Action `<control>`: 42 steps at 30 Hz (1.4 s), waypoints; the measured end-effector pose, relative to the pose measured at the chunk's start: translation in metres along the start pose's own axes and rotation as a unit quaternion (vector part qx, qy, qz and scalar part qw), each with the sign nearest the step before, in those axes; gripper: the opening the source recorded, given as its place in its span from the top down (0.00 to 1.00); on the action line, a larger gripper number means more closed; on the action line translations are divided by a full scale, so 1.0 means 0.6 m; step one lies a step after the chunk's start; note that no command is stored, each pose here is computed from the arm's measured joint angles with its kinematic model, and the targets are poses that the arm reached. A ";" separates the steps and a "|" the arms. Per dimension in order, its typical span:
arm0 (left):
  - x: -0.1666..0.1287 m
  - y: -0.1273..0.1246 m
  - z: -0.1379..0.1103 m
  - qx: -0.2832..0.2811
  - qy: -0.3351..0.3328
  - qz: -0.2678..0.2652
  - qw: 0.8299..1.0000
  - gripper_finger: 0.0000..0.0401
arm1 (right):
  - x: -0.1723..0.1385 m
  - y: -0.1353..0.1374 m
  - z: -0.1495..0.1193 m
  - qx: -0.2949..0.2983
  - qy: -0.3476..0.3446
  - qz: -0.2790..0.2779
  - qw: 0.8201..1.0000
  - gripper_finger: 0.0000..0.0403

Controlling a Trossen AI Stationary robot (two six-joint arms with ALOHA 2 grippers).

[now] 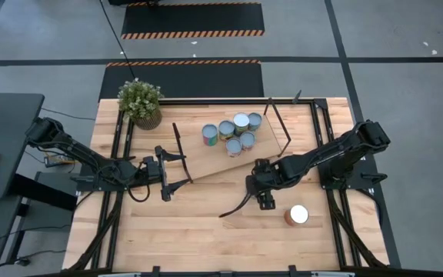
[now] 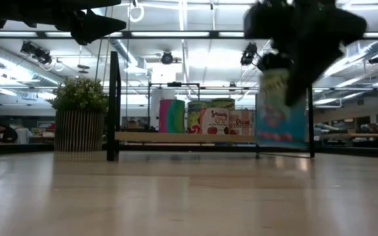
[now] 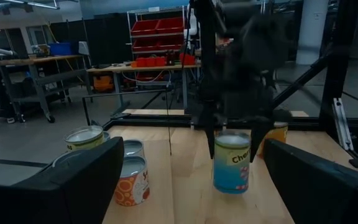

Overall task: Pick and place cans onto a shelf
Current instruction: Put the blue can on the shelf

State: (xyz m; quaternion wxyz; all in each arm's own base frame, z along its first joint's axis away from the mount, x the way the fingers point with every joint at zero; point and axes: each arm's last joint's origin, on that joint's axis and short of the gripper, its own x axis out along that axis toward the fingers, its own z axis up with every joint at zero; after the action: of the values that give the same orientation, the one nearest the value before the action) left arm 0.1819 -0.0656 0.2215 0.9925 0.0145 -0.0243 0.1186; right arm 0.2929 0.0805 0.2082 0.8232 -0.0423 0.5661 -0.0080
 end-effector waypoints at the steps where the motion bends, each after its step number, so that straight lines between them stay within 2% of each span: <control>1: 0.000 0.000 0.000 0.000 0.000 0.000 1.000 0.03 | -0.008 0.000 0.009 0.001 -0.011 -0.002 1.000 0.20; 11: 0.000 0.000 0.002 -0.004 -0.004 0.001 1.000 0.03 | -0.058 -0.020 0.093 -0.024 -0.104 -0.022 0.994 0.19; 18: -0.002 0.002 0.009 -0.013 -0.018 0.002 1.000 0.03 | -0.040 -0.027 0.181 -0.102 -0.107 -0.040 0.988 0.18; 25: -0.021 0.001 0.024 -0.015 -0.029 0.001 0.999 0.03 | -0.010 -0.081 0.249 -0.137 -0.102 -0.049 0.984 0.18; 33: -0.030 -0.004 0.024 -0.007 -0.021 0.005 1.000 0.03 | 0.050 -0.151 0.279 -0.148 -0.081 -0.051 0.984 0.18; 36: -0.030 -0.004 0.023 -0.003 -0.018 0.005 1.000 0.03 | 0.066 -0.162 0.282 -0.151 -0.070 -0.041 0.985 0.18; 42: -0.030 -0.004 0.021 0.000 -0.014 0.005 1.000 0.03 | 0.064 -0.164 0.283 -0.167 -0.062 -0.043 0.983 0.18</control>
State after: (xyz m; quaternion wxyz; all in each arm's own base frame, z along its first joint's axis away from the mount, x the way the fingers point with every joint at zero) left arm 0.1647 -0.0727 0.2332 0.9915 0.0164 -0.0384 0.1229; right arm 0.4684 -0.0099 0.2407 0.8367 -0.2039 0.5054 0.0536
